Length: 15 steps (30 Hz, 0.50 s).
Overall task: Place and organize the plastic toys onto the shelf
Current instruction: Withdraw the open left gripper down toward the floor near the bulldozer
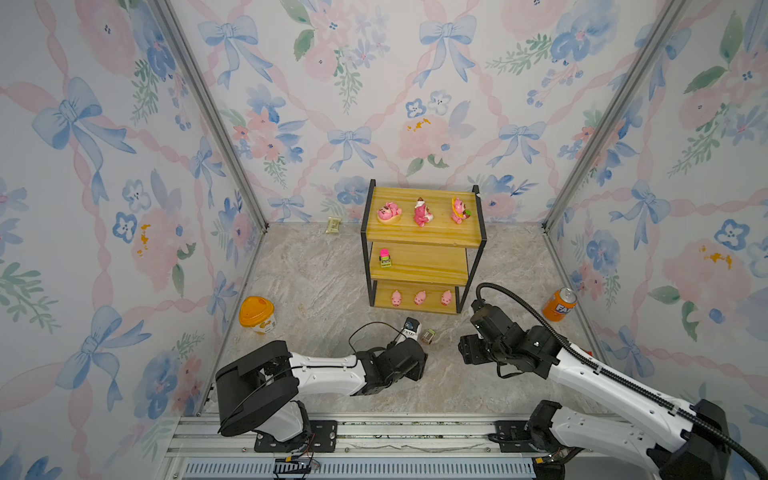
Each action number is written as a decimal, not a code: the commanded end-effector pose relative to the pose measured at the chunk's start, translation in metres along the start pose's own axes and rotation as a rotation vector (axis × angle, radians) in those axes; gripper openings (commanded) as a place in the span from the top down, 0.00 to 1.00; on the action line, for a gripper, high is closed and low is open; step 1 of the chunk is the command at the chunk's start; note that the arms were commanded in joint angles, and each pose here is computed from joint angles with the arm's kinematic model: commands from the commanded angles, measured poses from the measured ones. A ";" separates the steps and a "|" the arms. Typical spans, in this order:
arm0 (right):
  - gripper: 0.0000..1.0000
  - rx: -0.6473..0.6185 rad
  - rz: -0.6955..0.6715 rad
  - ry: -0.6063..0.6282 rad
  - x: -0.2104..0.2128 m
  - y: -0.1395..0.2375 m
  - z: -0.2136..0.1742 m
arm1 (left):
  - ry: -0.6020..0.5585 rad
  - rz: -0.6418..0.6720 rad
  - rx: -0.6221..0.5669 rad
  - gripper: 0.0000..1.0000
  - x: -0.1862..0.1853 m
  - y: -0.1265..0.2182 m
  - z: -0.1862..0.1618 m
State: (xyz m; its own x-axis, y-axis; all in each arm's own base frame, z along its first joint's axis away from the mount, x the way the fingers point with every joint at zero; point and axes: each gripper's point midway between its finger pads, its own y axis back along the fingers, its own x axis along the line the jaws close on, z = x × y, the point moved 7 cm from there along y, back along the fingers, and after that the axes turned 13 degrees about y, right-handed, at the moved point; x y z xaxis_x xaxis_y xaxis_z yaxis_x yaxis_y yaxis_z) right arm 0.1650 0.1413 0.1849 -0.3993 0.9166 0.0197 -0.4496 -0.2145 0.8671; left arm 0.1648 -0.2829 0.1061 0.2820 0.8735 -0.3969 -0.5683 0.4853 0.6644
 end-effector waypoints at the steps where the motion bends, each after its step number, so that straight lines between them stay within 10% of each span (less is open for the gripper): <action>1: 0.27 0.009 -0.001 -0.012 -0.005 0.002 -0.003 | 0.056 0.010 -0.027 0.37 -0.007 -0.008 0.004; 15: 0.27 0.015 0.063 -0.038 -0.012 0.001 0.001 | 0.154 0.051 0.006 0.39 -0.035 -0.006 0.028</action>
State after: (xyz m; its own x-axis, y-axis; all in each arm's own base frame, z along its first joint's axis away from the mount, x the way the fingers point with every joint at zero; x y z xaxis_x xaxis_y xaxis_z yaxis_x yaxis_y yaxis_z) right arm 0.1724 0.1323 0.1861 -0.3753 0.9240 0.0732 -0.4293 -0.2433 0.8698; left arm 0.1836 -0.3210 0.1397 0.2057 0.8567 -0.4730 -0.5862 0.4949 0.6414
